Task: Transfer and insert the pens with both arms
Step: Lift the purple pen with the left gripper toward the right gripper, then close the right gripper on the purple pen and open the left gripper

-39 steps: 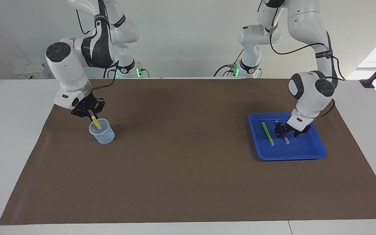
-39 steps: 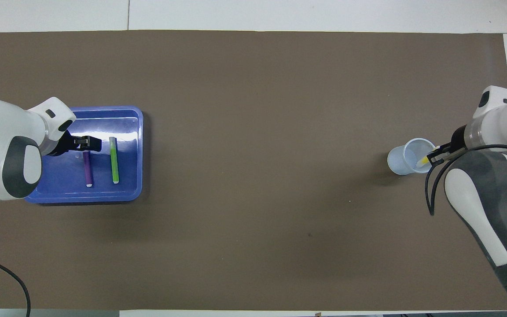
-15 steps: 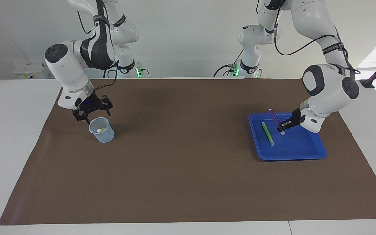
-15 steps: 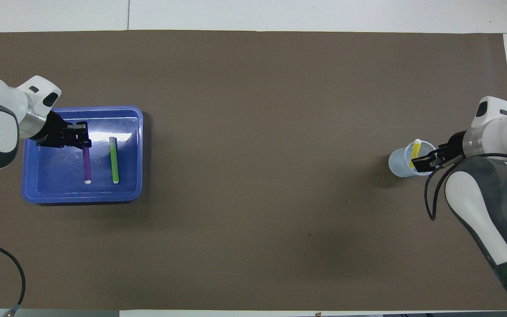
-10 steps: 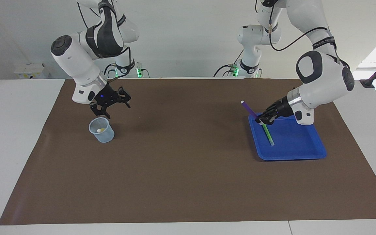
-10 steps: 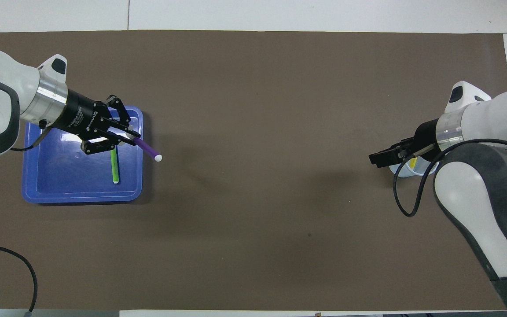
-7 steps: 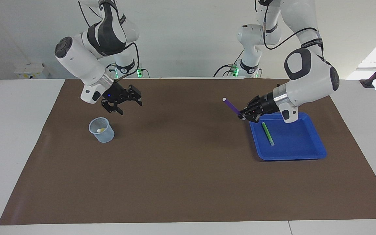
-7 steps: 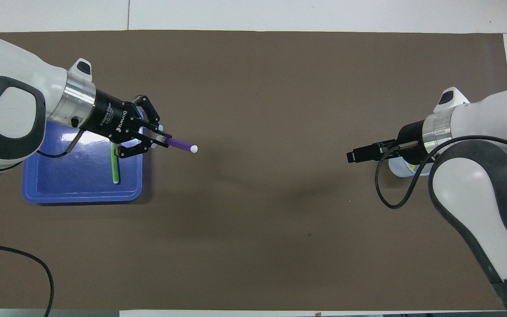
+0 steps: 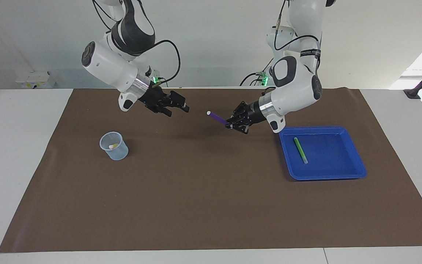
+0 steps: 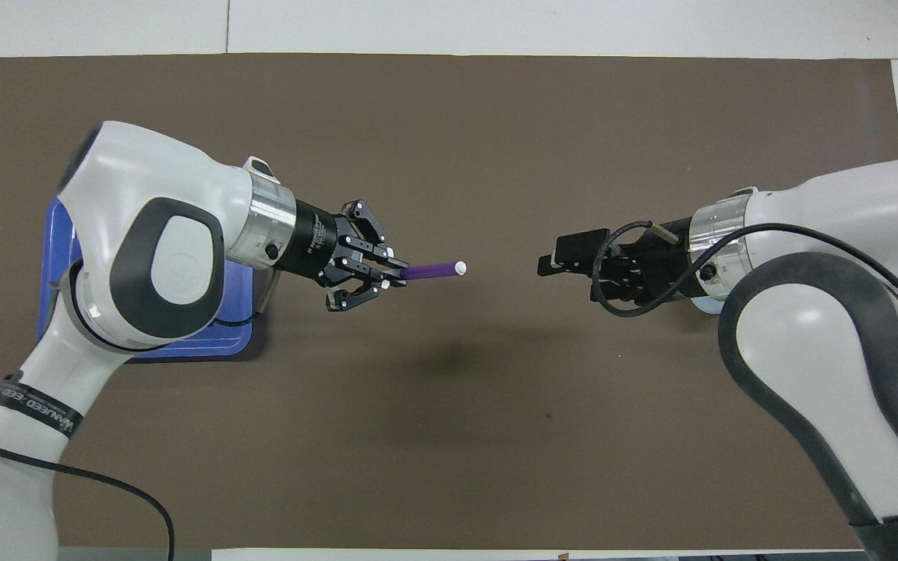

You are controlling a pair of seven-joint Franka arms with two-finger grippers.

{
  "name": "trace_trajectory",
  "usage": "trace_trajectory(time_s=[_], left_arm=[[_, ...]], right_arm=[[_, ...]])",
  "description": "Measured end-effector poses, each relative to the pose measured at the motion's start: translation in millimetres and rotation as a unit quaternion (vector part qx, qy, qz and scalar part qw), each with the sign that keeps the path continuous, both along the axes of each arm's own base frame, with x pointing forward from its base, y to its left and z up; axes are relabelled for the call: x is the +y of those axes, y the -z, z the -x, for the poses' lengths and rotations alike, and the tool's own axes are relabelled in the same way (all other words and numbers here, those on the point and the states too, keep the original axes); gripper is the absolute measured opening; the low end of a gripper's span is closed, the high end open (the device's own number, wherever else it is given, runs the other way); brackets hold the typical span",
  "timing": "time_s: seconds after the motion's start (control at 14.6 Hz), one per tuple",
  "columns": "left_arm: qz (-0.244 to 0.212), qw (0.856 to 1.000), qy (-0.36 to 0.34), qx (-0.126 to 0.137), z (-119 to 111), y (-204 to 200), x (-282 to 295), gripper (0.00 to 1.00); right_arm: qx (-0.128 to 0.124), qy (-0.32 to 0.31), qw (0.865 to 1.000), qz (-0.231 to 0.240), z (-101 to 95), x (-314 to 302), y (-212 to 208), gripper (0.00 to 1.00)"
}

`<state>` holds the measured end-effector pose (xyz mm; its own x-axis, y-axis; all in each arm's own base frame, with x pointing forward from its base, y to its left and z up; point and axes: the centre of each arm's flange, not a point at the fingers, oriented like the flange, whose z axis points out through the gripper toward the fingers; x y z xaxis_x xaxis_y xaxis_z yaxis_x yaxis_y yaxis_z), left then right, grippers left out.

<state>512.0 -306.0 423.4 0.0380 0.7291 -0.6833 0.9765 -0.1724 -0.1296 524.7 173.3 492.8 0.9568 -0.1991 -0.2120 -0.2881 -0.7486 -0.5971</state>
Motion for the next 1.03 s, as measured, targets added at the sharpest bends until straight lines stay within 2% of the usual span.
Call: trace_trajectory(time_s=[0.21,0.41,0.55,0.62,0.75,0.82,0.96,1.03], left_arm=[[-0.002,0.999,-0.044,0.022,14,4,-4,0.17],[0.001,0.998,-0.058,0.027,20,4,-8,0.17],[0.005,0.998,-0.063,0.03,21,5,-9,0.17],[0.006,0.997,-0.064,0.031,21,5,-9,0.17],[0.007,0.997,-0.067,0.033,21,5,-9,0.17],[0.008,0.997,-0.068,0.033,21,4,-9,0.17],[0.01,0.997,-0.071,0.033,20,3,-8,0.17],[0.01,0.997,-0.072,0.033,20,3,-8,0.17]], right_arm=[[-0.013,0.003,1.0,0.0,5.7,26,-10,1.0],[-0.034,0.012,0.999,0.004,9.7,48,-8,0.95],[-0.044,0.015,0.999,0.005,13.8,64,-7,0.85],[-0.049,0.015,0.999,0.005,16.3,73,-7,0.84],[-0.053,0.014,0.998,0.007,20.1,80,-3,0.69],[-0.052,0.015,0.998,0.008,20.5,80,-1,0.69],[-0.054,0.019,0.998,0.009,19.8,78,1,0.52],[-0.057,0.023,0.998,0.009,19.1,78,1,0.52]])
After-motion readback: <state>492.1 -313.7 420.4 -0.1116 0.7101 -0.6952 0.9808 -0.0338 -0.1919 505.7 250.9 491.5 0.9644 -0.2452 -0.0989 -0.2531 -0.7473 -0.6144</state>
